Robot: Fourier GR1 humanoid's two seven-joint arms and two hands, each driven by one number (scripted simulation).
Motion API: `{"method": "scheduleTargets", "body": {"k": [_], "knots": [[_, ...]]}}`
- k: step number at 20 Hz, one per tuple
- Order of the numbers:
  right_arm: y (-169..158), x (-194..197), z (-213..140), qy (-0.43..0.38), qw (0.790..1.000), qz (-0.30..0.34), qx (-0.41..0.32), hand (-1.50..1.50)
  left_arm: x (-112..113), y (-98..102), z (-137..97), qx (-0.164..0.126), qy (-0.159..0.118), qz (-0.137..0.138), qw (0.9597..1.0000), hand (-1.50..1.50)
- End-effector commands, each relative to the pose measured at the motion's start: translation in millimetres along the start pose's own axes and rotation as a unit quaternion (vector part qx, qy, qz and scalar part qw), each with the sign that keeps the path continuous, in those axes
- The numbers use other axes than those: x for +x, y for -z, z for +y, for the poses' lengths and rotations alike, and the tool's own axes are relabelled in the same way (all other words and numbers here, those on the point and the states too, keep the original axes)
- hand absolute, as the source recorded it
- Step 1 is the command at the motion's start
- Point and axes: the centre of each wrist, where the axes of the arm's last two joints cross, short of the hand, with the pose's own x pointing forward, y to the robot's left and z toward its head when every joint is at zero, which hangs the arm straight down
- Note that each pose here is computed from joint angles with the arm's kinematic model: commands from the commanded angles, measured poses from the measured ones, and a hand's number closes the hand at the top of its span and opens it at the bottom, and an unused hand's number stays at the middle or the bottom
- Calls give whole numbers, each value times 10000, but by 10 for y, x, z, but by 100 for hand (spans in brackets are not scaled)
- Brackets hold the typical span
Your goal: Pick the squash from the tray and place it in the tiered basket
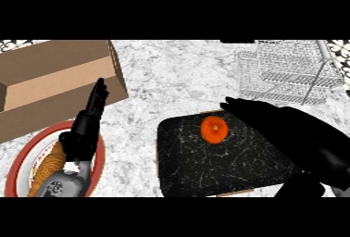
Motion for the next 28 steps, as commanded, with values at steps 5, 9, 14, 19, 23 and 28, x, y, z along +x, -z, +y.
{"method": "scheduleTargets", "body": {"k": [5, 9, 14, 19, 23, 28], "knots": [[198, -51, -38, -540, 9977, 410, 47, -150, 148, 12, -180, -28, -57, 123, 9999, 0], [115, -249, 116, -666, 9970, 366, 162, -150, -31, 61, -96, 41, 38, 2, 10000, 0], [149, -160, 128, -1119, 9937, 78, 24, -150, -7, -89, -40, -38, 4, 64, 10000, 0], [320, -116, 263, -1297, 9913, 71, -200, -150, 0, 137, -85, 33, -39, -31, 10000, 0], [333, -220, 385, -1166, 9912, 490, -401, -150, -45, 16, -156, -11, -29, 26, 10000, 0], [529, -528, 424, -1140, 9911, 644, -220, -150, 4, 92, -140, -64, -76, 1, 10000, 0]]}}
